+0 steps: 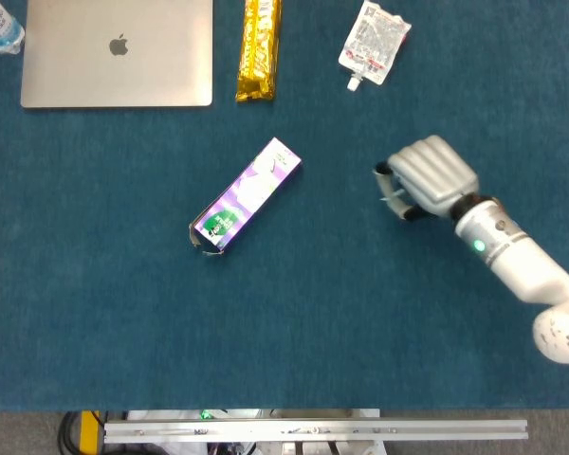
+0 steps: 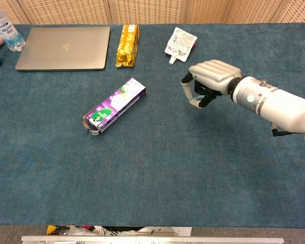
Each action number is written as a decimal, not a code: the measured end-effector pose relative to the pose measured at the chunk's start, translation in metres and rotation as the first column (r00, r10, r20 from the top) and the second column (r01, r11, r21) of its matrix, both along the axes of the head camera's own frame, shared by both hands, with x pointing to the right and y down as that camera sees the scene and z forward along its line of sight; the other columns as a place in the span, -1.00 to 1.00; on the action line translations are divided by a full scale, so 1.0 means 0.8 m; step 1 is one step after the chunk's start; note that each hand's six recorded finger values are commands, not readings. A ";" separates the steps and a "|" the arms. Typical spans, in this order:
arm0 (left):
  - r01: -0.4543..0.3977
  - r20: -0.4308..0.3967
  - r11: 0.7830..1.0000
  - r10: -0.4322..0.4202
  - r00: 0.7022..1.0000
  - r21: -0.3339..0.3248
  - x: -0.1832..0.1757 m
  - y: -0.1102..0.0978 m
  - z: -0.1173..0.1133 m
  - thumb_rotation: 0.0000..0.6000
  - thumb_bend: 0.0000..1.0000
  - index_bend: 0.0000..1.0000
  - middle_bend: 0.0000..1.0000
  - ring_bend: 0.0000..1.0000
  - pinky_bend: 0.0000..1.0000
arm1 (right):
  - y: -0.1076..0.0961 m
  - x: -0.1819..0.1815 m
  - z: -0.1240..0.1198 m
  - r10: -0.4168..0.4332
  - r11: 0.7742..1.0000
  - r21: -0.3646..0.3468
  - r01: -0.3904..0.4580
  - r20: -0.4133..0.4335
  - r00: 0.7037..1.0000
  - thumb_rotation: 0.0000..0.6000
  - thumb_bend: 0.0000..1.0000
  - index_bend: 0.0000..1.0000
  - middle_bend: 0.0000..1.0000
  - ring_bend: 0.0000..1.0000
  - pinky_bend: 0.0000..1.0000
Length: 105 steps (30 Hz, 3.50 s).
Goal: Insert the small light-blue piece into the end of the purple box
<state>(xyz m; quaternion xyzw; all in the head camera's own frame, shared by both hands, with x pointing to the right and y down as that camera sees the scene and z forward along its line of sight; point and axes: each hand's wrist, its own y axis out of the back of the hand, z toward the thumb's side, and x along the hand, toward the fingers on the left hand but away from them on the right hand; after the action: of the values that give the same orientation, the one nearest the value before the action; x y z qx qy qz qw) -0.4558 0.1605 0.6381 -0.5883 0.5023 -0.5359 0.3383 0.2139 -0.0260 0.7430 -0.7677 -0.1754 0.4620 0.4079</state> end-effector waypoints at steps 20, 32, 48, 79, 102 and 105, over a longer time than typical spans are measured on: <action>0.055 -0.004 0.998 -0.055 0.998 0.000 -0.020 0.014 -0.007 1.00 -0.28 -0.62 -0.62 -0.68 -0.76 | -0.037 -0.150 0.021 0.393 0.859 -0.468 -0.209 0.338 0.855 1.00 -0.23 0.29 1.00 1.00 1.00; 0.062 -0.008 0.998 -0.062 0.998 -0.008 -0.028 0.013 -0.004 1.00 -0.28 -0.62 -0.62 -0.68 -0.76 | -0.040 -0.184 0.053 0.527 0.779 -0.569 -0.262 0.369 0.766 1.00 -0.22 0.29 1.00 1.00 1.00; 0.068 -0.012 0.998 -0.069 0.998 -0.015 -0.034 0.015 -0.002 1.00 -0.28 -0.62 -0.62 -0.68 -0.76 | -0.051 -0.187 0.071 0.564 0.772 -0.570 -0.282 0.409 0.717 1.00 -0.20 0.29 1.00 1.00 1.00; 0.079 -0.015 0.997 -0.080 0.997 -0.018 -0.039 0.018 0.002 1.00 -0.28 -0.62 -0.62 -0.68 -0.76 | -0.045 -0.163 0.078 0.465 0.836 -0.497 -0.232 0.418 0.780 1.00 -0.16 0.30 1.00 1.00 1.00; 0.074 -0.019 0.997 -0.075 0.997 -0.014 -0.038 0.019 0.001 1.00 -0.28 -0.62 -0.62 -0.68 -0.76 | -0.048 -0.154 0.072 0.459 0.855 -0.453 -0.253 0.432 0.777 1.00 -0.50 0.18 1.00 1.00 1.00; 0.077 -0.020 0.997 -0.078 0.997 -0.013 -0.039 0.019 0.000 1.00 -0.28 -0.62 -0.62 -0.68 -0.76 | -0.050 -0.157 0.071 0.473 0.848 -0.460 -0.262 0.436 0.766 1.00 -0.50 0.18 1.00 1.00 1.00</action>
<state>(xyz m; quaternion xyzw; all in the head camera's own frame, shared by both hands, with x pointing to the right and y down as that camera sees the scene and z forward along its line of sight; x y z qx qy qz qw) -0.4870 0.1756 0.6385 -0.5757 0.5249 -0.5457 0.3087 0.0884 -0.0660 0.7996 -0.8772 -0.3405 0.3265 0.0889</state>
